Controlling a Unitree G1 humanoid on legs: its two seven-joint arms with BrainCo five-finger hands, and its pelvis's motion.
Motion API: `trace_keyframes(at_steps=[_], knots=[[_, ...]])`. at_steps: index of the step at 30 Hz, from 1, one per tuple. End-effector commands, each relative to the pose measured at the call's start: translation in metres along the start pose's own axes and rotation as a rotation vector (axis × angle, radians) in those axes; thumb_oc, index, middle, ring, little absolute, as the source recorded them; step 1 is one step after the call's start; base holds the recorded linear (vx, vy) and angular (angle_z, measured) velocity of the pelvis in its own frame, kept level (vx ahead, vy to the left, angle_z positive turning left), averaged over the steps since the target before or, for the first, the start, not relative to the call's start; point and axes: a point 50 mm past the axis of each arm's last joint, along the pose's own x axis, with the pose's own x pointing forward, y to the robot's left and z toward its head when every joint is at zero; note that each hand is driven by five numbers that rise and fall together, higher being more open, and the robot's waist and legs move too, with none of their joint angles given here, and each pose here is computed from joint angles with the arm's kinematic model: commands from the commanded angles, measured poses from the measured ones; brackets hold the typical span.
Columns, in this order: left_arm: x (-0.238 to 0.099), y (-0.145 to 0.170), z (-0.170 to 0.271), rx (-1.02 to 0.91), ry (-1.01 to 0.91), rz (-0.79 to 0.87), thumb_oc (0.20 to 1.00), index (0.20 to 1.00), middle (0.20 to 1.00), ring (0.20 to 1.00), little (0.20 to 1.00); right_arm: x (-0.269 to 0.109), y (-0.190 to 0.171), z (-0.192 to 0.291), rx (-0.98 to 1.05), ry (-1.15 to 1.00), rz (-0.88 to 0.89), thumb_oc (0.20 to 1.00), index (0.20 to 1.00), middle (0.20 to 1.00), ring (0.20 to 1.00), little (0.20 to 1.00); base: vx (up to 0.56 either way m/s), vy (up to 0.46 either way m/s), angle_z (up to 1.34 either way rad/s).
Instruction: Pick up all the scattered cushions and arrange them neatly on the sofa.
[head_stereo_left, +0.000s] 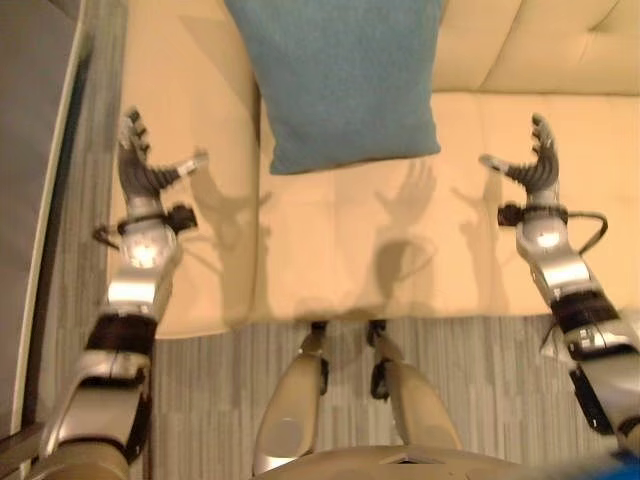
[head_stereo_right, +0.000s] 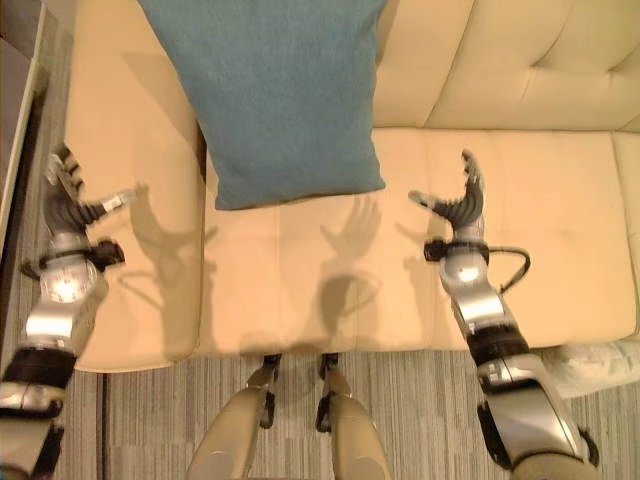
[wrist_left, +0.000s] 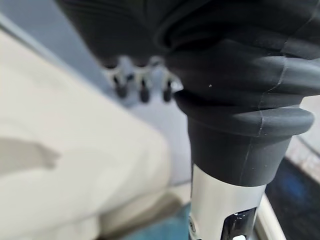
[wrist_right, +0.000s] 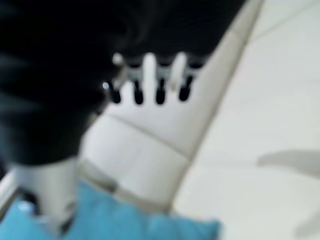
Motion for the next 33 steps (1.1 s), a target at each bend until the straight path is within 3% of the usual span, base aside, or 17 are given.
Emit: trace_keyframes(at_steps=[1,4,5,9,10,11,14,18,33], knots=[[-0.016,0.01,-0.029,0.151,0.085,-0.076,1.0,1.0,1.0,1.0,1.0,-0.017,-0.009,-0.027,0.049,0.059,0.045,1.0,1.0,1.0,1.0,1.0,0.04,-0.03,0.12],[-0.075,0.02,-0.098,0.279,0.399,-0.159,1.0,1.0,1.0,1.0,1.0,-0.056,-0.012,-0.08,0.003,0.252,0.08,1.0,1.0,1.0,1.0,1.0,0.03,-0.022,0.12],[-0.075,0.02,-0.098,0.279,0.399,-0.159,1.0,1.0,1.0,1.0,1.0,-0.056,-0.012,-0.08,0.003,0.252,0.08,1.0,1.0,1.0,1.0,1.0,-0.01,-0.001,0.12],[-0.137,0.019,-0.151,0.323,0.701,-0.248,1.0,1.0,1.0,1.0,1.0,-0.09,-0.007,-0.12,-0.041,0.431,0.111,1.0,1.0,1.0,1.0,1.0,-0.01,0.023,0.06],[-0.137,0.019,-0.151,0.323,0.701,-0.248,1.0,1.0,1.0,1.0,1.0,-0.09,-0.008,-0.121,-0.041,0.431,0.111,1.0,1.0,1.0,1.0,1.0,-0.05,0.024,0.04],[-0.164,0.014,-0.169,0.365,0.819,-0.302,1.0,1.0,1.0,1.0,1.0,-0.105,-0.004,-0.136,-0.061,0.509,0.117,1.0,1.0,1.0,1.0,1.0,-0.04,0.033,0.08],[-0.202,0.01,-0.189,0.384,0.99,-0.318,1.0,1.0,1.0,1.0,1.0,-0.124,0.002,-0.157,-0.111,0.633,0.142,1.0,1.0,1.0,1.0,1.0,-0.1,0.047,0.11],[-0.229,-0.004,-0.199,0.397,1.093,-0.372,1.0,1.0,1.0,1.0,1.0,-0.136,0.013,-0.171,-0.166,0.733,0.188,1.0,1.0,1.0,1.0,1.0,-0.19,0.104,-0.23],[-0.227,-0.026,-0.2,0.433,1.095,-0.451,1.0,1.0,1.0,1.0,1.0,-0.15,0.023,-0.184,-0.238,0.872,0.245,1.0,1.0,1.0,1.0,1.0,-0.27,0.146,-0.74]])
